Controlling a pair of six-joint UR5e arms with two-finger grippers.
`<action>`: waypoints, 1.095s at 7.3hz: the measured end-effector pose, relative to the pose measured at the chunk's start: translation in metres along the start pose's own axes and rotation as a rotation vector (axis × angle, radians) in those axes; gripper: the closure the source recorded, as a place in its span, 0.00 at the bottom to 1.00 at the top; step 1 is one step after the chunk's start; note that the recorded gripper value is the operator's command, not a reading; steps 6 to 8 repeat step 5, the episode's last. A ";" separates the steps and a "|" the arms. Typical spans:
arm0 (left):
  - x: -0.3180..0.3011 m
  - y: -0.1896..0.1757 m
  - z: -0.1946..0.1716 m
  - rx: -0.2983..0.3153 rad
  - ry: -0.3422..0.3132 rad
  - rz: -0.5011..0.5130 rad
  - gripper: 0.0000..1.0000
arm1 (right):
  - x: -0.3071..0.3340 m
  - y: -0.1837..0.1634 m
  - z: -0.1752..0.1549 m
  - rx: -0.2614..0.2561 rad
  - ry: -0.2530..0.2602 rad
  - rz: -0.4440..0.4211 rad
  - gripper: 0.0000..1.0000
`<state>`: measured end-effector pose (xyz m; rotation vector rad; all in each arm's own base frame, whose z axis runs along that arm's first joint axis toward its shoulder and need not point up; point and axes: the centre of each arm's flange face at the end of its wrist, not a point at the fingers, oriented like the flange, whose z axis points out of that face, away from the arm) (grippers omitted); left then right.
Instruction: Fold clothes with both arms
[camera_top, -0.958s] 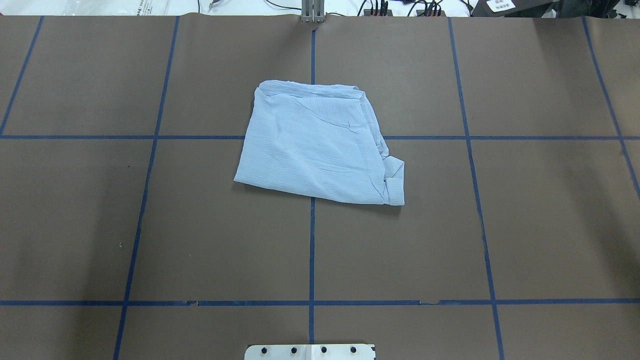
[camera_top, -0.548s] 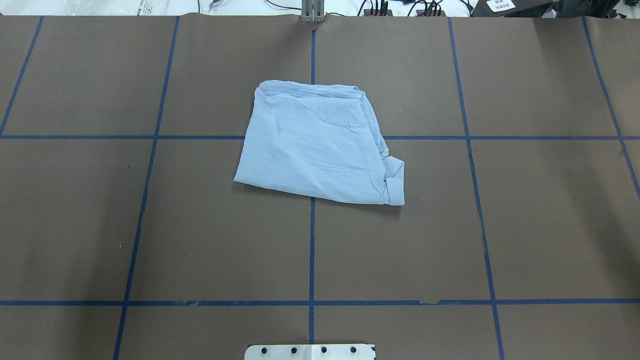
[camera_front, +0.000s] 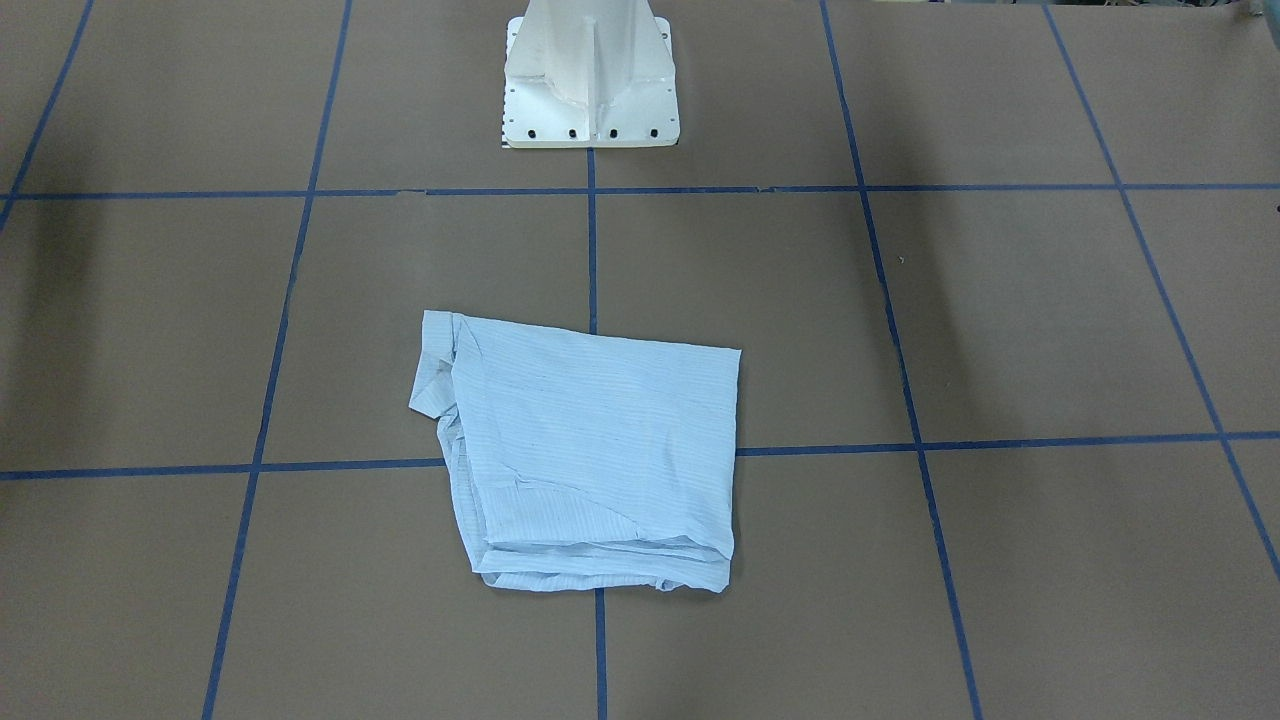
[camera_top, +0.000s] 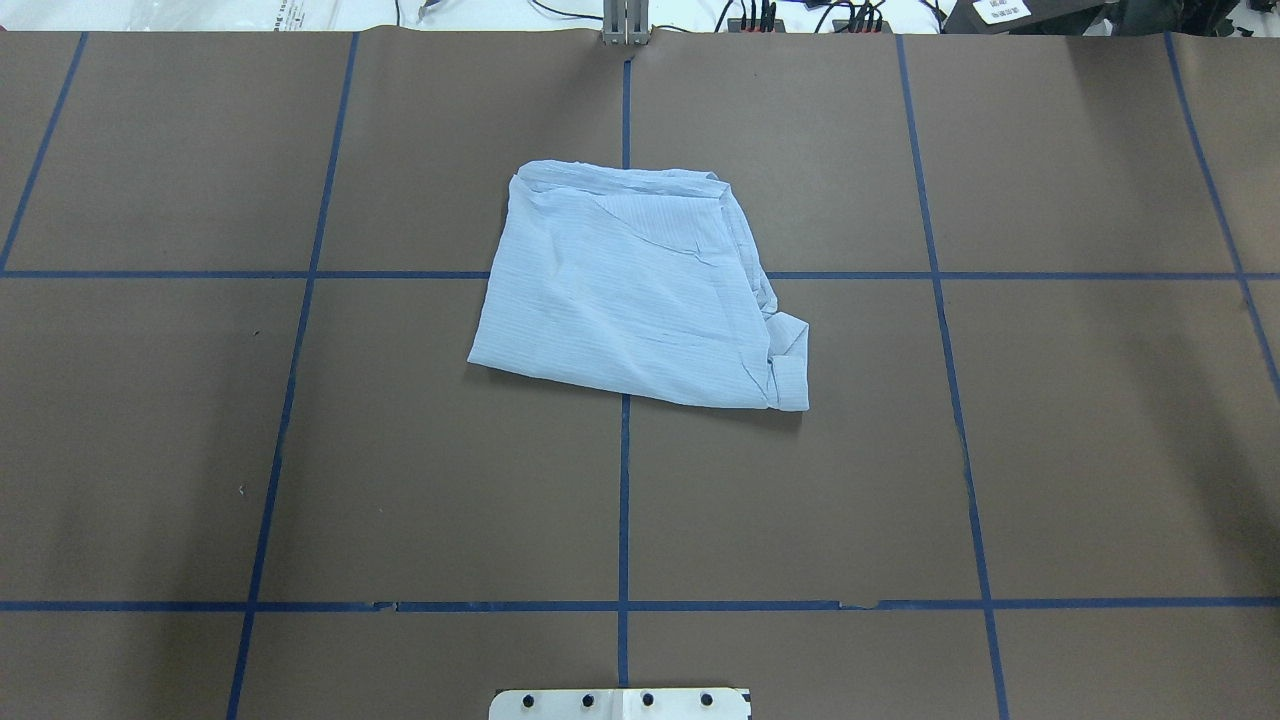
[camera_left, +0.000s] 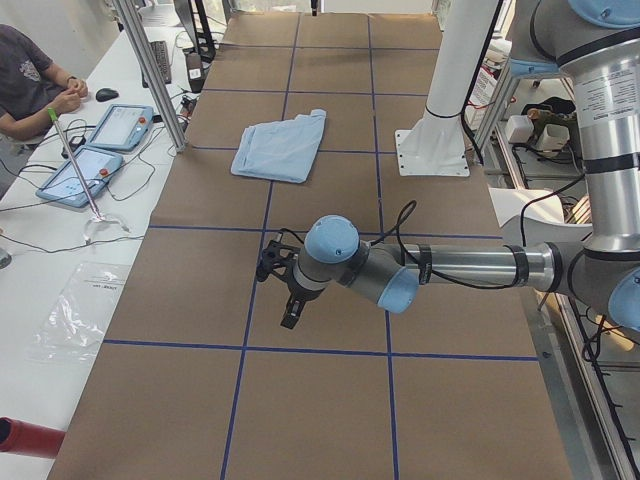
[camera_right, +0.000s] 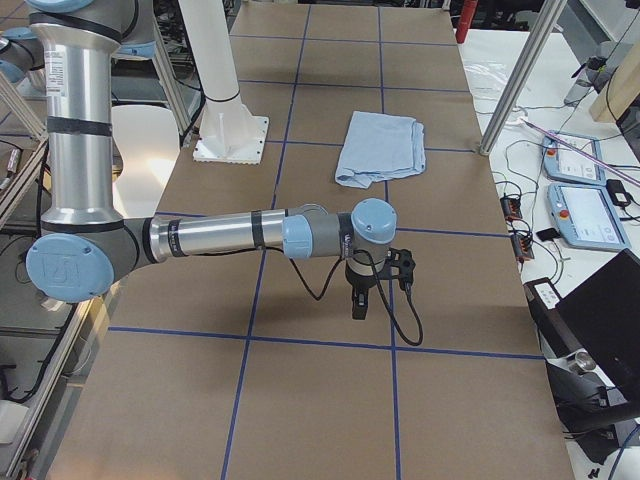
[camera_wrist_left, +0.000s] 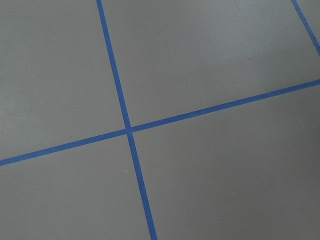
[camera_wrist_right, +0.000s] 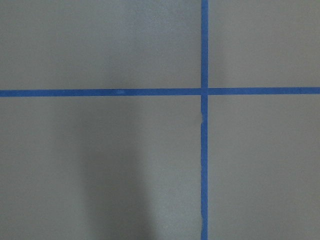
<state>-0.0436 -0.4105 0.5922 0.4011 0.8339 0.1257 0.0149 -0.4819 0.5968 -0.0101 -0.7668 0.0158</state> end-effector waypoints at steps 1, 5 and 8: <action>0.001 -0.001 -0.001 0.002 0.000 0.002 0.00 | 0.001 0.000 0.001 -0.002 0.000 0.002 0.00; 0.000 0.000 0.000 0.000 0.000 -0.002 0.00 | 0.006 0.005 0.006 -0.013 0.001 0.013 0.00; 0.000 0.000 0.000 0.000 0.000 -0.002 0.00 | 0.006 0.005 0.006 -0.013 0.001 0.013 0.00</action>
